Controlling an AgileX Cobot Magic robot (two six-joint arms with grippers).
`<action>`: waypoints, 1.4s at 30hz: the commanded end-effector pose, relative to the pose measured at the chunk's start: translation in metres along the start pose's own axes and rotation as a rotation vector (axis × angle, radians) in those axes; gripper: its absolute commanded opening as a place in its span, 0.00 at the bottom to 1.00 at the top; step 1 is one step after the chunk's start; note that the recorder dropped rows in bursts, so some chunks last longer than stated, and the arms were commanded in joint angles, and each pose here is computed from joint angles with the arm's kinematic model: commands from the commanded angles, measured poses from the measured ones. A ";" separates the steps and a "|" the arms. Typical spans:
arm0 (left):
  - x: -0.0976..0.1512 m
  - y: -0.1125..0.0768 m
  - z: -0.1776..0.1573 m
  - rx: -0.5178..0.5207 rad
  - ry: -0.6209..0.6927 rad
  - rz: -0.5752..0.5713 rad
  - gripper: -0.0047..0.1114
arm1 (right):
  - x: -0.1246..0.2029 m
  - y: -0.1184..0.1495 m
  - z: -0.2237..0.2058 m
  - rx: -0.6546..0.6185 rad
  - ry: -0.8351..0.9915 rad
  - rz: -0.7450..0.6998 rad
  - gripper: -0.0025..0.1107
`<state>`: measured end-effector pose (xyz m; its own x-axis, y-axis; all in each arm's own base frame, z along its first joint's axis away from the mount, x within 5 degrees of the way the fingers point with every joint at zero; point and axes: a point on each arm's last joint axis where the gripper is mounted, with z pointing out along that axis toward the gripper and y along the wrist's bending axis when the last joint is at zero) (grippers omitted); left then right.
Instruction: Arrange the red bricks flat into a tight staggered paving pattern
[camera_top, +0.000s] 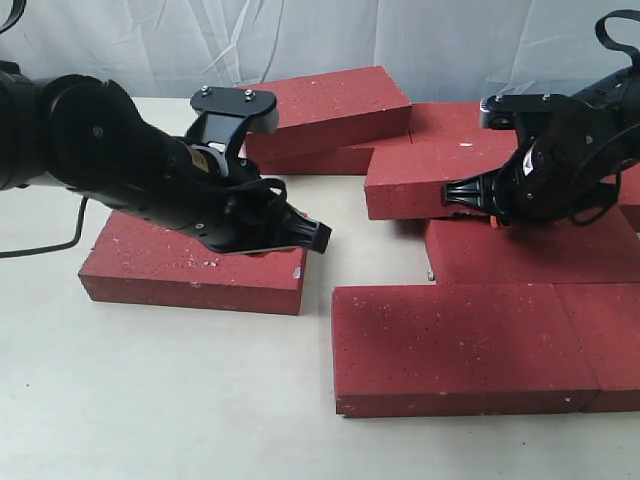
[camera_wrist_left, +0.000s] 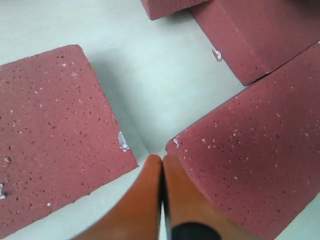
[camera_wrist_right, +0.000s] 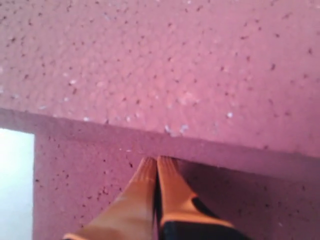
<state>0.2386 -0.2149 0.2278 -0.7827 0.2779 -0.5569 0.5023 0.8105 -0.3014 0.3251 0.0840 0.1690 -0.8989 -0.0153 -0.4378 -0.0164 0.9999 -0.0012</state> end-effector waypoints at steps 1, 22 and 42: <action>-0.007 -0.001 -0.001 0.001 -0.063 -0.006 0.04 | -0.009 0.002 -0.001 -0.036 -0.085 0.024 0.01; -0.045 0.003 -0.020 -0.026 -0.190 0.047 0.04 | -0.013 -0.010 -0.068 -0.006 -0.160 0.050 0.01; -0.076 0.069 -0.028 -0.121 -0.127 -0.107 0.04 | -0.048 -0.022 -0.112 0.132 -0.270 -0.042 0.01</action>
<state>0.3159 -0.1628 0.2777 -0.7503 0.1154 -0.6509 0.3696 0.8896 -0.2683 0.3173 0.0677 0.2807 -0.7615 -0.0680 -0.6445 0.0043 0.9939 -0.1099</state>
